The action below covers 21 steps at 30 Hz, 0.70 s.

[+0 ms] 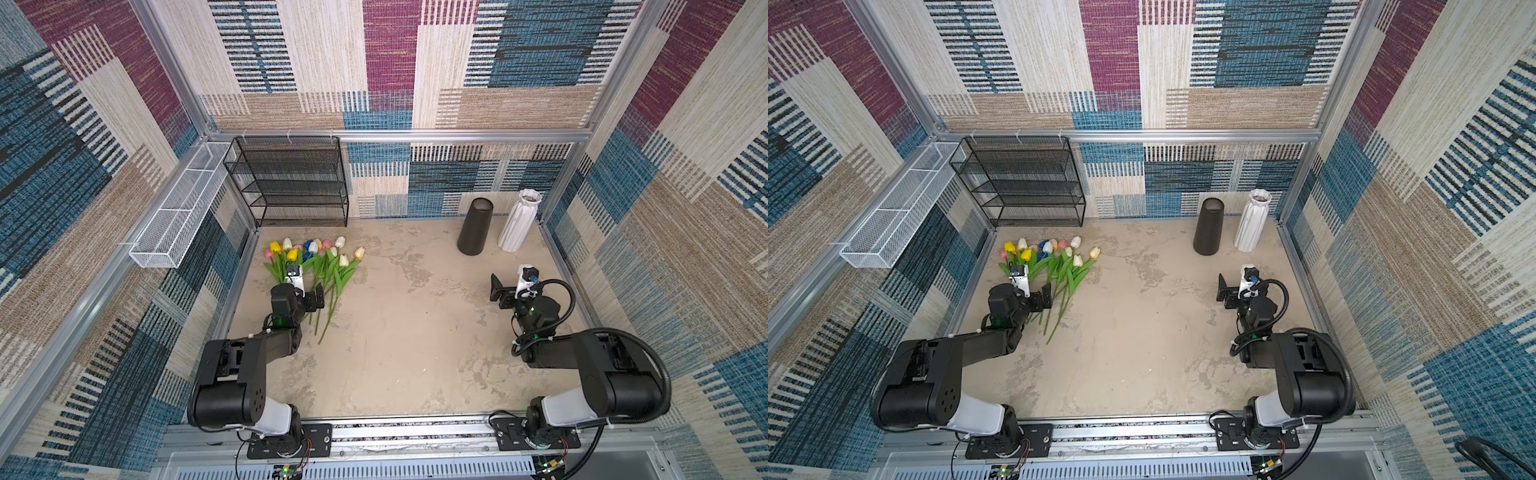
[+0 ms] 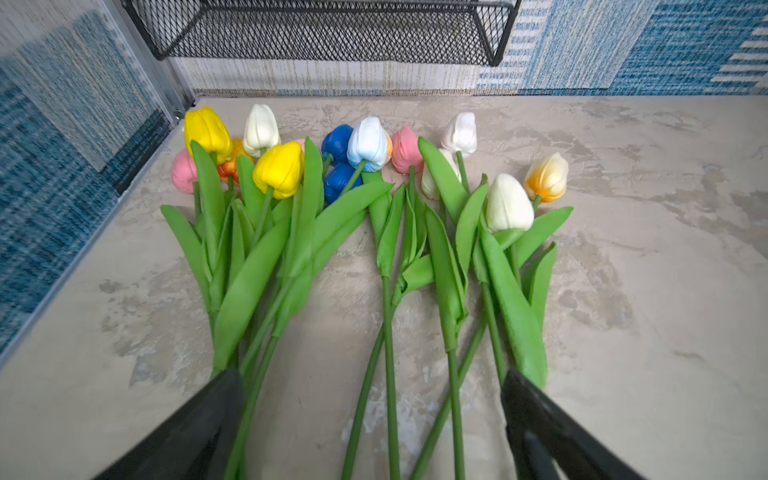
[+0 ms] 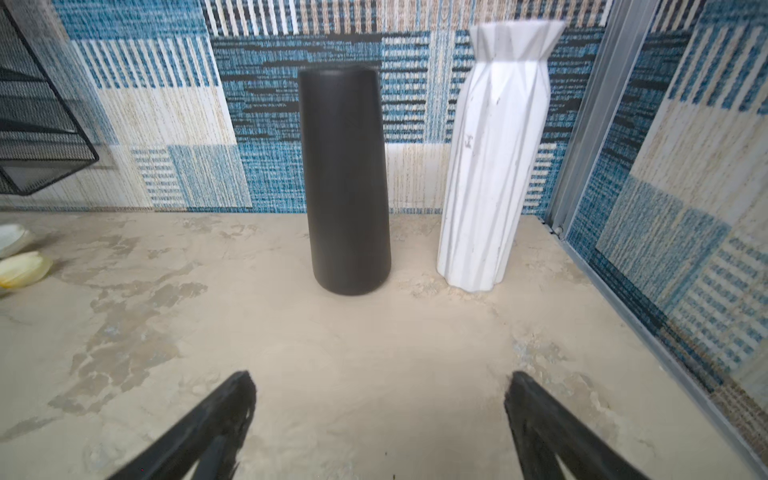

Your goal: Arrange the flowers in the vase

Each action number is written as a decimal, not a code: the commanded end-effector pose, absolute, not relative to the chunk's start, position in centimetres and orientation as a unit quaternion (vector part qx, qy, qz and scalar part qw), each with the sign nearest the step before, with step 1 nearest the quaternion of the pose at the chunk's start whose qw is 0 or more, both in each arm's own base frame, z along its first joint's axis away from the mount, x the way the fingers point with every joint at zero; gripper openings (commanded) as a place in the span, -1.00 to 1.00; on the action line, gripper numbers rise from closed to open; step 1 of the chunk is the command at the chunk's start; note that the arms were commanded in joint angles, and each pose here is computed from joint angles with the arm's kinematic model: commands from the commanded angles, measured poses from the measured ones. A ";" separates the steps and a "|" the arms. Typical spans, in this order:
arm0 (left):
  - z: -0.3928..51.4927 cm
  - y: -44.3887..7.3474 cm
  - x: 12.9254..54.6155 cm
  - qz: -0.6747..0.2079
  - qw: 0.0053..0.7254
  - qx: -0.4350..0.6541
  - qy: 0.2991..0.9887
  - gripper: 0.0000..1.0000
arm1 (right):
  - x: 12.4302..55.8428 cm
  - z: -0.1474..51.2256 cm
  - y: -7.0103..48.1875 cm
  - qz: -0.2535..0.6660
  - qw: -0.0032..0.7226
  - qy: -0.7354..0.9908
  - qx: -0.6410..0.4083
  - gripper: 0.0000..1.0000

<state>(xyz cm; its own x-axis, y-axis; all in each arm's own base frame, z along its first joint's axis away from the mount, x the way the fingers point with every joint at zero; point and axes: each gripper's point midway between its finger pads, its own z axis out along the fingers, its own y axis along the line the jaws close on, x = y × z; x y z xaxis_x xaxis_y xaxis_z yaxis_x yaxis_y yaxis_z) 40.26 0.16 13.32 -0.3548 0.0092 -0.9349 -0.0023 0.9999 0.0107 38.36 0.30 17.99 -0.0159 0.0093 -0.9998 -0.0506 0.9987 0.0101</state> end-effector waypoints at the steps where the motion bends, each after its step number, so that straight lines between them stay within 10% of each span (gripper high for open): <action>1: 18.4 -0.9 39.0 -0.016 0.585 -0.003 0.811 1.00 | 37.6 21.1 -0.1 0.028 0.709 0.705 0.013 0.96; 7: 29.7 -9.0 37.5 -0.125 0.653 0.081 0.743 0.99 | 38.2 30.3 3.4 0.114 0.743 0.658 -0.044 0.97; 21: 28.1 -18.0 43.4 -0.218 0.599 0.181 0.749 0.99 | 55.9 22.9 4.6 0.068 0.634 0.770 0.002 1.00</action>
<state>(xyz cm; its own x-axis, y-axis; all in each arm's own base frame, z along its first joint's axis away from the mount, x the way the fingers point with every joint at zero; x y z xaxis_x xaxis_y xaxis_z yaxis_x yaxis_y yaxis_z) 43.52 -16.99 27.51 -0.2364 0.0194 -0.9715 0.4857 0.8683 -0.1009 54.13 5.70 24.75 -0.1397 0.0795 -0.9870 -0.1653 0.9809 0.1024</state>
